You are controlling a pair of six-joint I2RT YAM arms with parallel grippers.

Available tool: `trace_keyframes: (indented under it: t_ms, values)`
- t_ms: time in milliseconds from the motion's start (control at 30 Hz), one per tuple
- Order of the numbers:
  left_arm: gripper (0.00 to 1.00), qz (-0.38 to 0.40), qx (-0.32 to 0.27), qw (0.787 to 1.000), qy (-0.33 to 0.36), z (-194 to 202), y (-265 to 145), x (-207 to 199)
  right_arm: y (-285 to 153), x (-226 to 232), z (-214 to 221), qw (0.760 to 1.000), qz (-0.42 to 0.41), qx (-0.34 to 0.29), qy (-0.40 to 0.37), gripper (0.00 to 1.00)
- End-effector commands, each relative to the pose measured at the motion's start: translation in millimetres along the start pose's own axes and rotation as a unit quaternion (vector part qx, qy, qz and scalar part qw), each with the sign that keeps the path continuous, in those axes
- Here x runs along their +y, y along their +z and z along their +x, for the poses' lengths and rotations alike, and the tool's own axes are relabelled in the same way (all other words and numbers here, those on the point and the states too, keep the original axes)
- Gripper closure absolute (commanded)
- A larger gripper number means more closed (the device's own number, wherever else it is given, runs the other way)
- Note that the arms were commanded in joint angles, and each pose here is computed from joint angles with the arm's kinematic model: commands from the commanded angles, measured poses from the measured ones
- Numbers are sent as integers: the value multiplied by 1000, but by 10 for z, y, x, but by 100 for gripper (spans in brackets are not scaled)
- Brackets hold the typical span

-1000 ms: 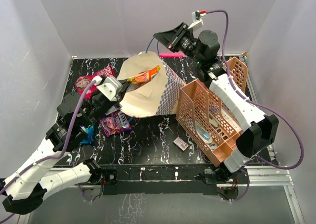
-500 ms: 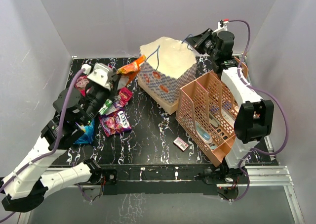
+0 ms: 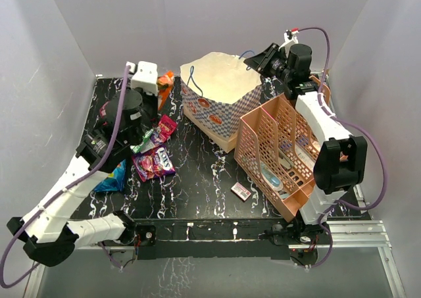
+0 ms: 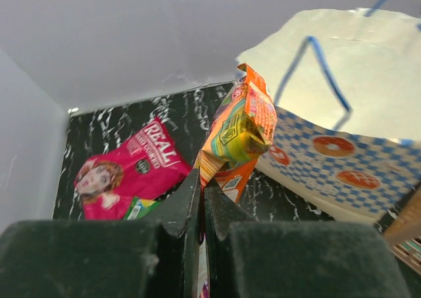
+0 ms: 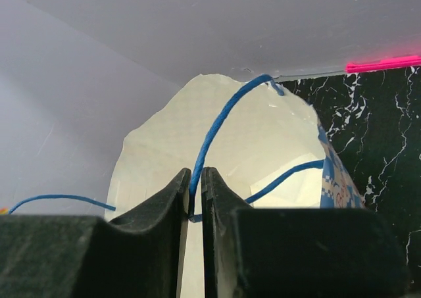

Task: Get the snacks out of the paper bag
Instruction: Place the snack at the center of the board.

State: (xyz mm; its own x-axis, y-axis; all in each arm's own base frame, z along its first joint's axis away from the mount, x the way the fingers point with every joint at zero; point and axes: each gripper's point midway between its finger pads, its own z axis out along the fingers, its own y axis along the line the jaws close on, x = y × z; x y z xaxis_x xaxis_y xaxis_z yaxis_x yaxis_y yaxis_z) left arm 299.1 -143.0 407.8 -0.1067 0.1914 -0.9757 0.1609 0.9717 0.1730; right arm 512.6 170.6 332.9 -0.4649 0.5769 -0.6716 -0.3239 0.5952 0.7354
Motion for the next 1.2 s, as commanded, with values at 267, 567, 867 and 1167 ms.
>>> trace_keyframes:
  t_ms: [267,567,867,1167]
  values:
    - [100,-71,95,986,-114,600,323,686,-463,517,-334,991,-18,-1,-135,36]
    - [100,-241,181,953,27,1272,446,1310,-901,774,-524,980,-15,-19,-198,2]
    - [100,-290,210,920,158,1924,645,1429,-1472,1053,-291,973,-33,4,-228,2]
    - [97,-244,295,918,106,2580,1005,1081,-2253,1138,-176,952,19,-66,-298,1]
